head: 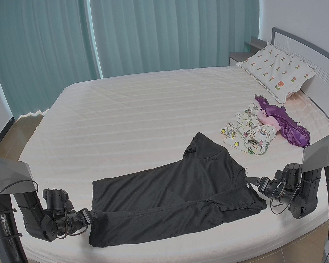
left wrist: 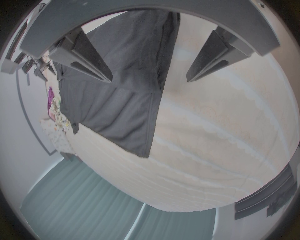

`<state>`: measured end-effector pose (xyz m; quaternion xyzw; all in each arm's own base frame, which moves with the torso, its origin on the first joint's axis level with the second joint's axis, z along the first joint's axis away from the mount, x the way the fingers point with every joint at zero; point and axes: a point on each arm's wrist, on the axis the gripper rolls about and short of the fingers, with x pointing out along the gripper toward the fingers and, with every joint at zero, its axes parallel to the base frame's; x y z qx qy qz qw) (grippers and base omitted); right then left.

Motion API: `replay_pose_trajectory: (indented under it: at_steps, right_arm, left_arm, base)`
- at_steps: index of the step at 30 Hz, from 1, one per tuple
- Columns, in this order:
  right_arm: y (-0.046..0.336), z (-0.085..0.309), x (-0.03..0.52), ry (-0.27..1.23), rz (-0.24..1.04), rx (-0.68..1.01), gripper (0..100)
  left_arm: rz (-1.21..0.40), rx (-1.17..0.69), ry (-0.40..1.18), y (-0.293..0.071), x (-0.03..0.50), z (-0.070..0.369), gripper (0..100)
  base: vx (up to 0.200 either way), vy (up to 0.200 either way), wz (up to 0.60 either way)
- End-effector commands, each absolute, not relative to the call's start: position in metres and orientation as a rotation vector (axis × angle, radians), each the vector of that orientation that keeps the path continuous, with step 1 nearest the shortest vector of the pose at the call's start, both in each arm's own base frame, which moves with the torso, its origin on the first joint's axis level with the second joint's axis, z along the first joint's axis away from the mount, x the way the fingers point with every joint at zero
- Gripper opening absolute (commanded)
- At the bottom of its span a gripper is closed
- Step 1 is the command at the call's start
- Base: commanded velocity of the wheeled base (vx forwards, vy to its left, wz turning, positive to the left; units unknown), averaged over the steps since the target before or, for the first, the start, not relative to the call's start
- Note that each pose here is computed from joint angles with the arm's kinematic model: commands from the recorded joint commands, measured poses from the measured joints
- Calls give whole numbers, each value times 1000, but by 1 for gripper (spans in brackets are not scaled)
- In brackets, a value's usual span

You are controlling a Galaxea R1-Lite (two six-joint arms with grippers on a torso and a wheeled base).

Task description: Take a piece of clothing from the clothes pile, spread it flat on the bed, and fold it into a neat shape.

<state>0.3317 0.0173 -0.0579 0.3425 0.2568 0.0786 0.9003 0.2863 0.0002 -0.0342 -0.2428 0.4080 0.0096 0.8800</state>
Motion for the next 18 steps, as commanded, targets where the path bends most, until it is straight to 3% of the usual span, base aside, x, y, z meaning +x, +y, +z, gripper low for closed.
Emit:
replay_pose_trajectory:
  at_steps: [1,9,12,18]
  right_arm:
    - [8,-44,332,482,150,723,100]
    - [1,-37,326,476,125,746,100]
    - [2,-35,324,480,126,746,100]
    - [3,-37,324,485,127,746,100]
  left_arm:
    - [22,-587,747,2,297,-9,100]
    - [37,-641,688,10,311,-3,100]
    - [77,-747,637,14,320,6,100]
    - [77,-755,649,14,320,3,100]
  base:
    - [0,0,0]
    - [0,0,0]
    - [0,0,0]
    - [200,0,0]
